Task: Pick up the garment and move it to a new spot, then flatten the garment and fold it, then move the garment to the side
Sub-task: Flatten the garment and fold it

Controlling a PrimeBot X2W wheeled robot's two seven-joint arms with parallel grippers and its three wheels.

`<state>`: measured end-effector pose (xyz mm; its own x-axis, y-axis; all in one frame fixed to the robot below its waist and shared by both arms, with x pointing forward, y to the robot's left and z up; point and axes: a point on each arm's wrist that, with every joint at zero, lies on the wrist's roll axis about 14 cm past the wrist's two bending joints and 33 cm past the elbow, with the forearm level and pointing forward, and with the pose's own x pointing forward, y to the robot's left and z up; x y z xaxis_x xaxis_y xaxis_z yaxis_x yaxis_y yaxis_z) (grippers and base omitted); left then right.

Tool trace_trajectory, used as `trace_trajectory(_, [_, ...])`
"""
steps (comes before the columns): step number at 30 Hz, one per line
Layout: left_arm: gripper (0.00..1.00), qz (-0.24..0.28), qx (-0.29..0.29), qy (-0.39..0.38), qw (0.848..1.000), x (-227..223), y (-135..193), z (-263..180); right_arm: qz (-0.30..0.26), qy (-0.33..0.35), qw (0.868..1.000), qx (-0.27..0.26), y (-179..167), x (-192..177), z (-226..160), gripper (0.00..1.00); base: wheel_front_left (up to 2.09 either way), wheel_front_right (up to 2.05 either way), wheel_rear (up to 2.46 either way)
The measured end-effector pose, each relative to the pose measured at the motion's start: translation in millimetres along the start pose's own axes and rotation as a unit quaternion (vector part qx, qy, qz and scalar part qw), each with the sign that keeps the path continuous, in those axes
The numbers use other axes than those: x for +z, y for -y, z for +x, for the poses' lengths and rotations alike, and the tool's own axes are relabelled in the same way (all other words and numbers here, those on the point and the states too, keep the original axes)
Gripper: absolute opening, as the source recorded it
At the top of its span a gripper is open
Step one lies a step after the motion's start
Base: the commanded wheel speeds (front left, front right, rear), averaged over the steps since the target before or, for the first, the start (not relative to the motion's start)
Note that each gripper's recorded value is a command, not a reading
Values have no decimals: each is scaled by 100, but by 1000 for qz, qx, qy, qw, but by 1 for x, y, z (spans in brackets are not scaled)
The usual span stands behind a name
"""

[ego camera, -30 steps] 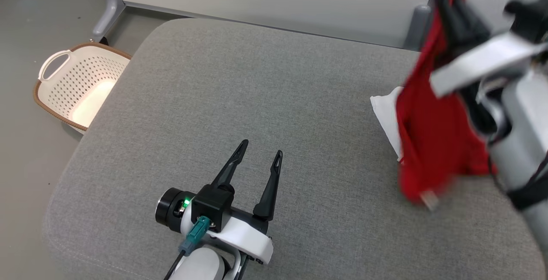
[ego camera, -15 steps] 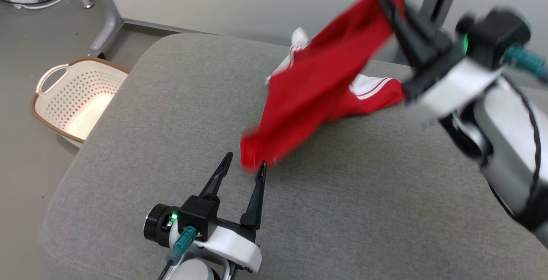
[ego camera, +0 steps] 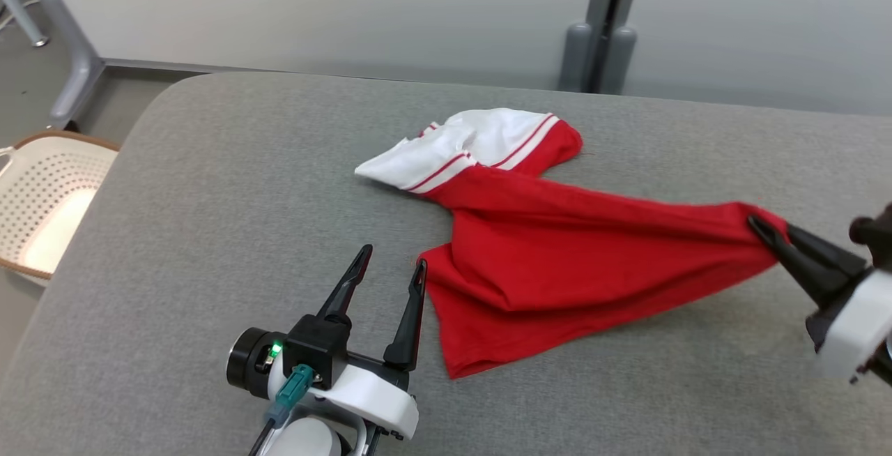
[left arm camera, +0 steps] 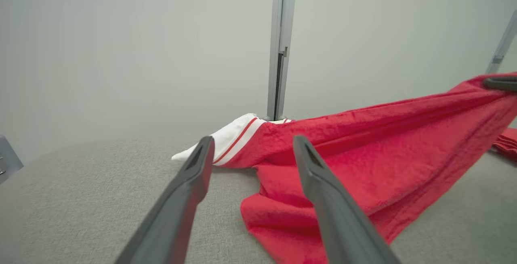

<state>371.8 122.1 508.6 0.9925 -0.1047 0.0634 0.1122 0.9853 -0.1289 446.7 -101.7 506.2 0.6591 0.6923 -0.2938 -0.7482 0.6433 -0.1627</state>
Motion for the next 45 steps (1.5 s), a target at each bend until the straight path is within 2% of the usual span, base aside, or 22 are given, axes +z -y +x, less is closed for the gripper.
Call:
trace_trajectory(6, [100, -1, -26, -7, 1000, -6, 15, 8, 51, -47, 998, -9, -15, -47, -40, 0, 0, 0, 0])
trace_trajectory(10, [100, -3, -35, -11, 999, -9, 21, 14, 87, -76, 993, 16, -51, -76, -57, 0, 0, 0, 0])
trace_trajectory(14, [100, -3, -43, -12, 999, -11, 26, 20, 125, -82, 988, 32, -80, -88, -65, 0, 0, 0, 0])
trace_trajectory(15, [100, -3, -45, -12, 999, -11, 27, 21, 137, -89, 986, 34, -86, -93, -67, 13, 0, 0, 0])
trace_trajectory(16, [100, -3, -47, -12, 999, -11, 28, 22, 148, -102, 983, 32, -90, -100, -70, 100, 0, 0, 0])
trace_trajectory(18, [100, -3, -49, -13, 999, -12, 29, 24, 163, -118, 979, 15, -85, -111, -76, 100, 0, 0, 0])
trace_trajectory(21, [100, -3, -51, -12, 999, -11, 30, 25, 171, -114, 978, -26, -60, -110, -79, 100, 0, 0, 0])
trace_trajectory(25, [100, -3, -51, -10, 999, -9, 30, 25, 207, -100, 970, -74, -39, -110, -84, 100, 0, 0, 0])
trace_trajectory(27, [100, -3, -50, -8, 999, -8, 29, 25, 203, -86, 967, -124, -9, -109, -92, 100, 0, 0, 0])
trace_trajectory(32, [100, -1, -47, -1, 999, -4, 26, 26, 162, 31, 965, -205, 40, -68, -91, 100, 0, 0, 0])
trace_trajectory(35, [100, -7, -40, 7, 999, 2, 22, 28, 181, 103, 953, -220, 37, -43, -78, 100, 0, 0, 0])
trace_trajectory(38, [100, -8, -32, 10, 999, 3, 16, 31, 206, 146, 937, -241, 32, -33, -70, 100, 0, 0, 0])
trace_trajectory(41, [100, -7, -27, 10, 1000, 2, 11, 37, 216, 185, 927, -243, 23, -16, -57, 100, 0, 0, 0])
trace_trajectory(45, [100, -7, -18, 10, 1000, 1, 1, 48, 219, 171, 932, -235, 7, -26, -46, 100, 0, 0, 0])
